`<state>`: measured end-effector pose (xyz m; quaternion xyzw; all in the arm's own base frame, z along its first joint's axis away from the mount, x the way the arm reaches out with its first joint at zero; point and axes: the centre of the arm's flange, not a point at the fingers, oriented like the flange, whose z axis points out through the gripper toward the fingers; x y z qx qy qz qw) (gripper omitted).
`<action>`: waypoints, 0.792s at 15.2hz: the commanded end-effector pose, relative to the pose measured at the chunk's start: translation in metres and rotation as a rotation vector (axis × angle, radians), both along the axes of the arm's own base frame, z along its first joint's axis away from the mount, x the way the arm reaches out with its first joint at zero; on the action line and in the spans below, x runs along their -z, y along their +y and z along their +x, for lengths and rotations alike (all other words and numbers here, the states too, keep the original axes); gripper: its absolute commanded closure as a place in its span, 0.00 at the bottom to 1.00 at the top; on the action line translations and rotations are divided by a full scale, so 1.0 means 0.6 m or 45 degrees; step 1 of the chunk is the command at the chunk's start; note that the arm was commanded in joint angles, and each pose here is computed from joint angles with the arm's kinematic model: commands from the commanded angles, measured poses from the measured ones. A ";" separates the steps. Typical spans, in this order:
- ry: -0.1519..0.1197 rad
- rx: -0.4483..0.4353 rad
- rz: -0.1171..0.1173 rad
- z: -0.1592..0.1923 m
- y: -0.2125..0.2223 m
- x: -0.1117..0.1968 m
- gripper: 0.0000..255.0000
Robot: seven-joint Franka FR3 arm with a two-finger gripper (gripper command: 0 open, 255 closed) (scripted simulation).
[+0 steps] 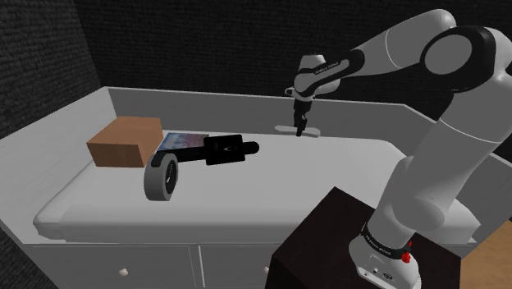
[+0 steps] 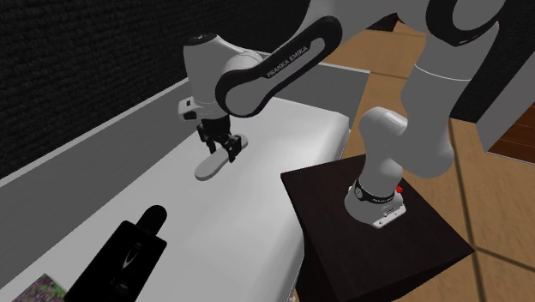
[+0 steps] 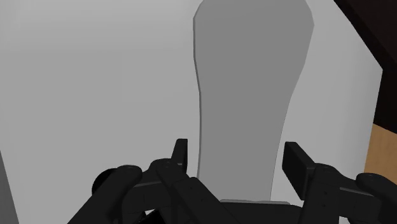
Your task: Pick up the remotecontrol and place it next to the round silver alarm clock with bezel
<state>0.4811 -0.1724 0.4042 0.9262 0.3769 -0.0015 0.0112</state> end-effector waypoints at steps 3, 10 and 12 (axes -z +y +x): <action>-0.001 0.002 0.000 0.029 0.079 -0.004 1.00; -0.001 0.002 0.000 0.080 0.225 -0.005 1.00; -0.001 0.002 0.000 0.095 0.266 -0.005 1.00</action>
